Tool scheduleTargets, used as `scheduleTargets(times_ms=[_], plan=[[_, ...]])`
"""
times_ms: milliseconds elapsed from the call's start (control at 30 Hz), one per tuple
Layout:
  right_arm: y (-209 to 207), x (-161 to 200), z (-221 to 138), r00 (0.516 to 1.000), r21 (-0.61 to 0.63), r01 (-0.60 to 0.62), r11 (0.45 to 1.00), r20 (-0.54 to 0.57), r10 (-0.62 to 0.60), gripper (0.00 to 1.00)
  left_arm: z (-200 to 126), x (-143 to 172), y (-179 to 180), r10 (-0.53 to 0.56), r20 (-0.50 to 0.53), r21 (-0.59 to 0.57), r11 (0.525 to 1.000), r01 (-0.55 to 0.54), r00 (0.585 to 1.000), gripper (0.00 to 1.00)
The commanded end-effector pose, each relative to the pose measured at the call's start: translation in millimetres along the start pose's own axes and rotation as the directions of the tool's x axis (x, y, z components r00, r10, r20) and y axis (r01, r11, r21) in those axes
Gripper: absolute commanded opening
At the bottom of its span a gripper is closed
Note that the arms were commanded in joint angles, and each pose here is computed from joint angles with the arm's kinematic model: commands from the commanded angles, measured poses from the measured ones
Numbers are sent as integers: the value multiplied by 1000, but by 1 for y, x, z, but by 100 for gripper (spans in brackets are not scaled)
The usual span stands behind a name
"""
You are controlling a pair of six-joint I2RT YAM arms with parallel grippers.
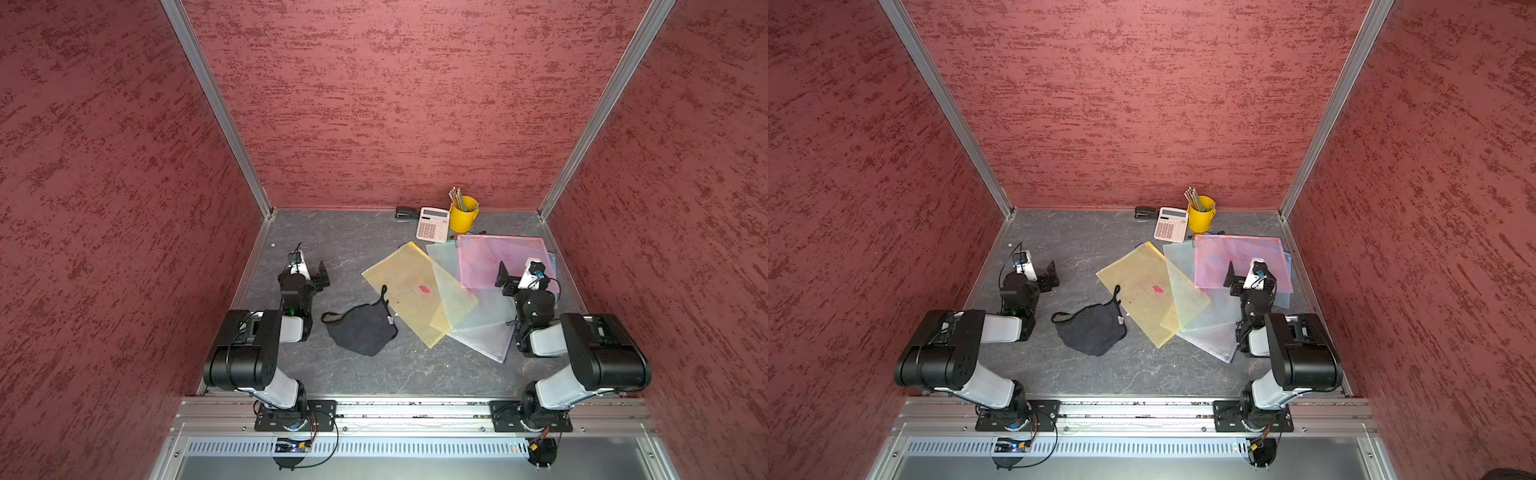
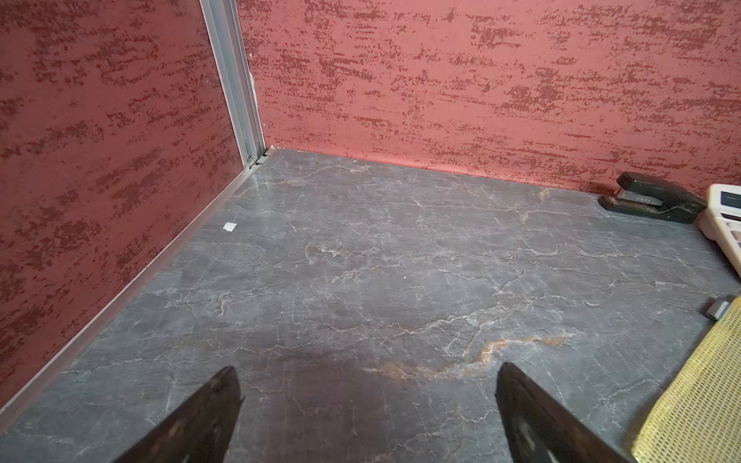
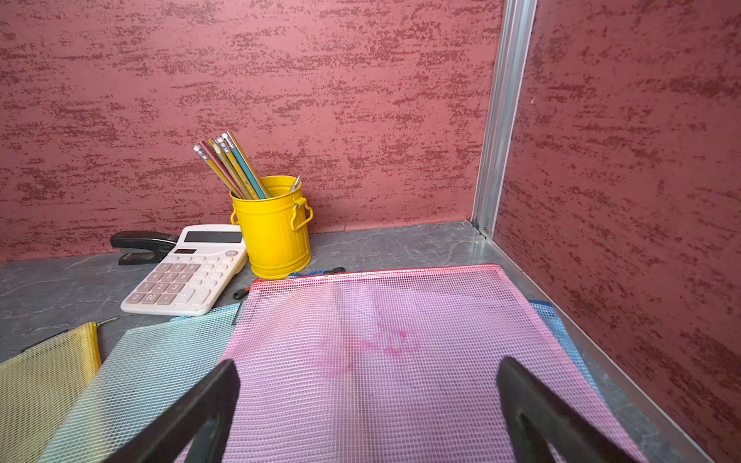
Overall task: Wipe the document bag
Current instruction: Pick up the cleaning item at the center of the board.
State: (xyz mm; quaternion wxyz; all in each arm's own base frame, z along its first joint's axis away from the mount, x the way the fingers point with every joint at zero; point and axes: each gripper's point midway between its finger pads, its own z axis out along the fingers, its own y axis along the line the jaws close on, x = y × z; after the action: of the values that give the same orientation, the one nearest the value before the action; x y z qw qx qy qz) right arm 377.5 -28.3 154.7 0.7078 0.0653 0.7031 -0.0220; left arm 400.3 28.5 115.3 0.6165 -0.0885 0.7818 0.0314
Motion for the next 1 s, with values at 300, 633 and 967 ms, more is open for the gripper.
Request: scheduleTargets(times_ms=[300,633,967], plan=[[5,0,-3,1000,-23,-7,1000,-4,7,99,-3,0,-2,-12,0,13,1000,12,1000,100],[4,1,-2,1000,-22,-8,1000,-9,8,99,-3,0,-2,-12,-1,13,1000,12,1000,100],[3,-31,22,996,17,-23,1000,-86,24,99,-3,-3,-3,-7,9,18,1000,6,1000,100]])
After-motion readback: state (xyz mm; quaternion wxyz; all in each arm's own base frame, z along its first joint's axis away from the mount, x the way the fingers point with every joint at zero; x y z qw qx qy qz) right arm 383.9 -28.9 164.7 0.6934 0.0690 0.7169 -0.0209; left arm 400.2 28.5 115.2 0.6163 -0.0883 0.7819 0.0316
